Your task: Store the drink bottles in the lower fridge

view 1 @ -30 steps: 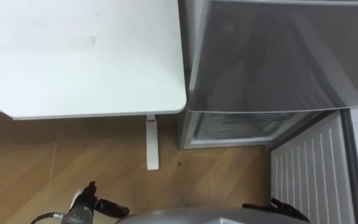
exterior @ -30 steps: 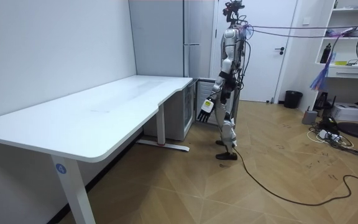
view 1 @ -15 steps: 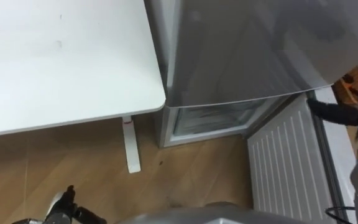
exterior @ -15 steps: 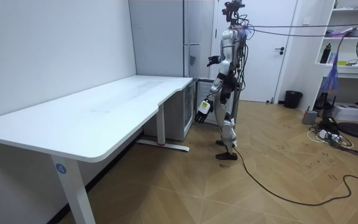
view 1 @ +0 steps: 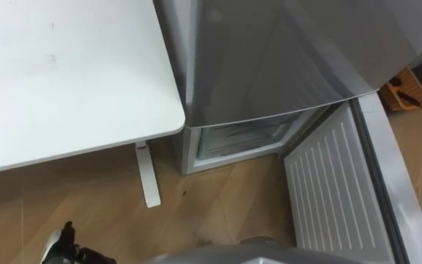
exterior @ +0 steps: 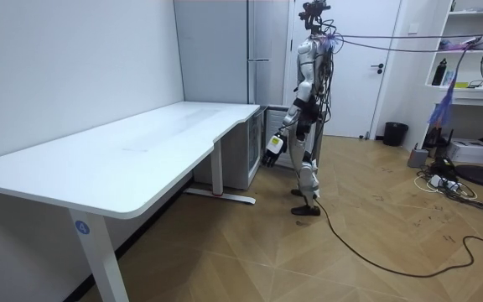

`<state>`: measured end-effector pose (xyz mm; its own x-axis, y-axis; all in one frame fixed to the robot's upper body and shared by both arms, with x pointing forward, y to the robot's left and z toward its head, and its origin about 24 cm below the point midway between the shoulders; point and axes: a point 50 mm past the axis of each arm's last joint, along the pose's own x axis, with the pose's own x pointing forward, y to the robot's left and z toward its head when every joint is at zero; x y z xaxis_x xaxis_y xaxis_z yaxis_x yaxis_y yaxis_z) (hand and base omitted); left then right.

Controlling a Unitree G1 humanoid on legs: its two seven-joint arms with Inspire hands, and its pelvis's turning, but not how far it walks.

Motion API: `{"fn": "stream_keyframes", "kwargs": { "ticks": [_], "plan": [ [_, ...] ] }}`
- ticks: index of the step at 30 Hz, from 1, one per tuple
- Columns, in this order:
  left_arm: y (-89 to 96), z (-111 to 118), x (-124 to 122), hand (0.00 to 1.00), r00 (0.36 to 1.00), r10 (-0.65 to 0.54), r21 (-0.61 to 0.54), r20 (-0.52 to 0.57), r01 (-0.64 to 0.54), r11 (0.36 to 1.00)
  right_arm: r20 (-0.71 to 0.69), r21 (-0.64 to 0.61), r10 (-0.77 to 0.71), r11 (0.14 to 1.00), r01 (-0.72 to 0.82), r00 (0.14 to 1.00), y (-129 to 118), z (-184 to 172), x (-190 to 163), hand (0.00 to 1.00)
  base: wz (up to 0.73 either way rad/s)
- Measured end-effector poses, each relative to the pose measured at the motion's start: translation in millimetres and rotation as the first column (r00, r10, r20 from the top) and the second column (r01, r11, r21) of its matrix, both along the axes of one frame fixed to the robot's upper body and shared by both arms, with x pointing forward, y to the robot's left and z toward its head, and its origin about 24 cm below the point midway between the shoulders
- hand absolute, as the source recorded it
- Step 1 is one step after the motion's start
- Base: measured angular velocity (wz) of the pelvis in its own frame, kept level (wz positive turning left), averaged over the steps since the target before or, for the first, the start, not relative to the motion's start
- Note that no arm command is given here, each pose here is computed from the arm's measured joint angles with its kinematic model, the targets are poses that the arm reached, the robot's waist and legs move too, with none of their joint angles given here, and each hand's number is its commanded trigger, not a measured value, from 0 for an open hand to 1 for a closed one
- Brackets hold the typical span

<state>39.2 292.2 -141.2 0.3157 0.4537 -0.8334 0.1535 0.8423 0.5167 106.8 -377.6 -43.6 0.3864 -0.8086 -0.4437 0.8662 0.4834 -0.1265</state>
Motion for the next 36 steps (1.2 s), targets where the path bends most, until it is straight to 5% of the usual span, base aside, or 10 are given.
{"fn": "stream_keyframes", "kwargs": {
  "ticks": [11, 36],
  "plan": [
    [3.9, 0.2, -9.7, 0.00, 0.998, -0.016, 0.017, -0.060, 0.017, 1.000, -0.024, 0.312, -0.116, 0.943, 0.118, 0.993, 10.2, -45.9, -36.9, 0.00, -0.04],
    [-8.5, -4.5, 0.8, 0.00, 0.998, -0.025, -0.002, -0.059, 0.025, 1.000, 0.080, 0.514, 0.189, 0.833, -0.203, 0.979, 51.5, -68.9, -11.2, 0.00, -0.15]
  ]
}}
